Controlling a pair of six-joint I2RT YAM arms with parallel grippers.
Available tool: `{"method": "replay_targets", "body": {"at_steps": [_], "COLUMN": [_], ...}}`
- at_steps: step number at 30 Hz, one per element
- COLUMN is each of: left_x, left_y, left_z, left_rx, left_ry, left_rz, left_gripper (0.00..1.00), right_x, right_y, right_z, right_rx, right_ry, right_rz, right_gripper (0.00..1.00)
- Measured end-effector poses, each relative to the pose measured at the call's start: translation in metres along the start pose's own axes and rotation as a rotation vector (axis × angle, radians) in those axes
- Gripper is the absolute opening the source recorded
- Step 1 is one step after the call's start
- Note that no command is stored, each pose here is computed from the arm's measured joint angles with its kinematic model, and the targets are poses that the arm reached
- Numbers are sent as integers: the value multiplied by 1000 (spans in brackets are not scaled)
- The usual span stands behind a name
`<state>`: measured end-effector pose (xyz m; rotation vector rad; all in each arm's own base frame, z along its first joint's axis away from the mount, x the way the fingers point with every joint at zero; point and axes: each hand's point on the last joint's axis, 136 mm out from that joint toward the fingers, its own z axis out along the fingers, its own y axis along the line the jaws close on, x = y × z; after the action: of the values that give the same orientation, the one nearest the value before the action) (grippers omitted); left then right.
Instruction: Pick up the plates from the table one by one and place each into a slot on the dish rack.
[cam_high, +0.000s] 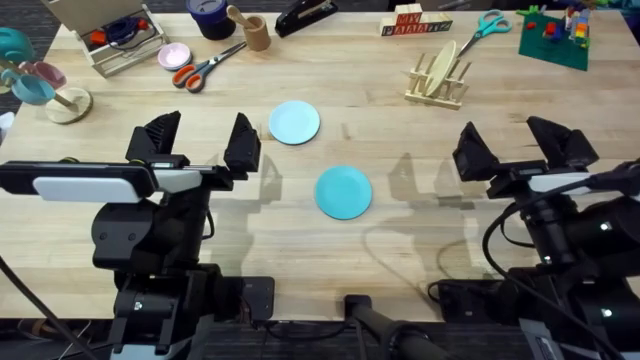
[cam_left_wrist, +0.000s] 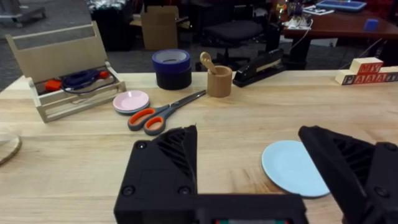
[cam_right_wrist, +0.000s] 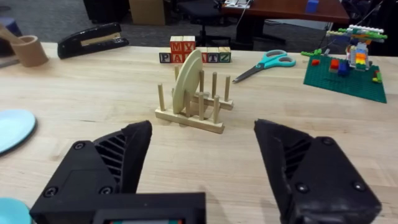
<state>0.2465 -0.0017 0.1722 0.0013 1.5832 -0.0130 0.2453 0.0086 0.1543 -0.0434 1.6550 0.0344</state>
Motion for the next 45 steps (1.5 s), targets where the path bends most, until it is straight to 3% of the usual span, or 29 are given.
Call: {"method": "replay_targets", "body": {"at_steps": [21,25,29,32,37,45], "left_x": [-3,-26,-62,-76,-79,-88], "left_y": [0,0,-1,-1,-1,-1], "left_z": [0,-4,-12,-16,-13,6], "left_rx": [0,0,1,1,0,-1], "left_ry": [-6,-51,-126,-140,-25,266], "left_rz": [0,0,1,1,0,-2], "left_gripper": [993,993,991,991,991,991], "right_x": [-2,-14,-48,-71,-88,-105], "right_y": [1,1,1,1,1,1], "right_z": [0,-2,-10,-15,-16,-4], "right_rx": [-4,-6,-7,-7,-7,-10], "right_ry": [-7,-30,-99,-129,-49,198], "right_rz": [12,10,7,6,10,23], "right_gripper": [996,996,995,997,996,995]}}
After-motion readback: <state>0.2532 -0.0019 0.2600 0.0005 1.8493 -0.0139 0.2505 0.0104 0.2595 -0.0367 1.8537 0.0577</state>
